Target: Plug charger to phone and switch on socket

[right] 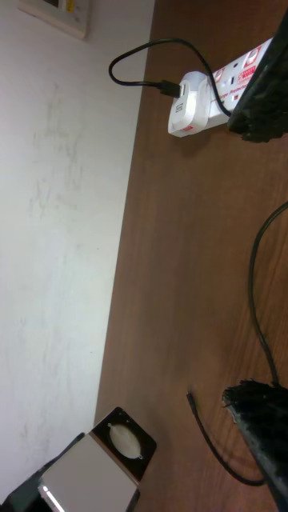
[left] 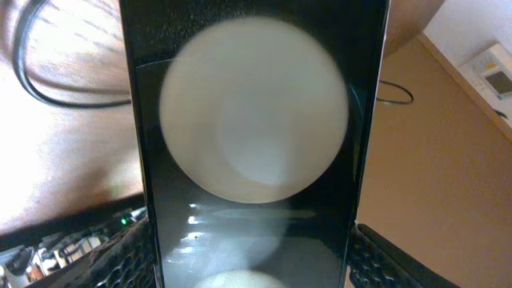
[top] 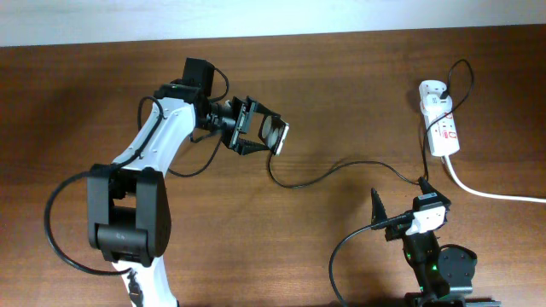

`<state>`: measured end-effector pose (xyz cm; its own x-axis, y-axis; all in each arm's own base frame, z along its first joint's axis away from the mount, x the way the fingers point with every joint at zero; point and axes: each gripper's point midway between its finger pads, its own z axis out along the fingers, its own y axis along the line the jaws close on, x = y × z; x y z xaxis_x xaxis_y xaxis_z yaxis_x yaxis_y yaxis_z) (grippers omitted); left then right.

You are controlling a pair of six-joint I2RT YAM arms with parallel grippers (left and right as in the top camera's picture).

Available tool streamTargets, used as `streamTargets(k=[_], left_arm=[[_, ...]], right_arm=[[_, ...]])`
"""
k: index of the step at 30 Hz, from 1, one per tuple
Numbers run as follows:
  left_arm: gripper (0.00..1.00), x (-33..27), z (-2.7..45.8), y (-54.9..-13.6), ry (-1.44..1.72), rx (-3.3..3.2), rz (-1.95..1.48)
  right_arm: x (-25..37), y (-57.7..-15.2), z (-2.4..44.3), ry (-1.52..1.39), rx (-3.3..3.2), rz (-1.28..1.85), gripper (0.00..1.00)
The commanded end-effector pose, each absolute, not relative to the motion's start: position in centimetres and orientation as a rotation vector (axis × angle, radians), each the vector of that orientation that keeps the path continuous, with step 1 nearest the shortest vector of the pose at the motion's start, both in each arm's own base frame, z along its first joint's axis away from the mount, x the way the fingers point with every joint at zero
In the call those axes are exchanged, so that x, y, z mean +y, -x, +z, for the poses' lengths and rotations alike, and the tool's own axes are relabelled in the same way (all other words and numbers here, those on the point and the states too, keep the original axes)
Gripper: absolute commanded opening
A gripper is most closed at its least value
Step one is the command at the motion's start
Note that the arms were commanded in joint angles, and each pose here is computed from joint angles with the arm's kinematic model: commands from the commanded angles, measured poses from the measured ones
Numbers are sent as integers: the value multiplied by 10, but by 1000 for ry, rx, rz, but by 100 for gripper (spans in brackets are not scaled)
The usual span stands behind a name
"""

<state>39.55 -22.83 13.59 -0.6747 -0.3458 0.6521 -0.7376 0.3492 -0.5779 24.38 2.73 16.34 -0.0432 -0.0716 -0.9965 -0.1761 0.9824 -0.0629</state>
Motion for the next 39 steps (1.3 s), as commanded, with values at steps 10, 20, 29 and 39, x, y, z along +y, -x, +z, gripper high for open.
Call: streamTargets(k=[10, 20, 29, 39], left_arm=[[11, -192, 164, -418, -1091, -1987, 1372], [9, -193, 165, -418, -1107, -1959, 1364], [8, -194, 168, -417, -1146, -1892, 1340], [7, -194, 168, -417, -1172, -1866, 1322]], right_arm=[[28, -244, 160, 191, 1620, 91, 99], [28, -244, 160, 191, 1620, 91, 99], [28, -244, 160, 191, 1620, 91, 99], [28, -244, 160, 191, 1620, 91, 99]])
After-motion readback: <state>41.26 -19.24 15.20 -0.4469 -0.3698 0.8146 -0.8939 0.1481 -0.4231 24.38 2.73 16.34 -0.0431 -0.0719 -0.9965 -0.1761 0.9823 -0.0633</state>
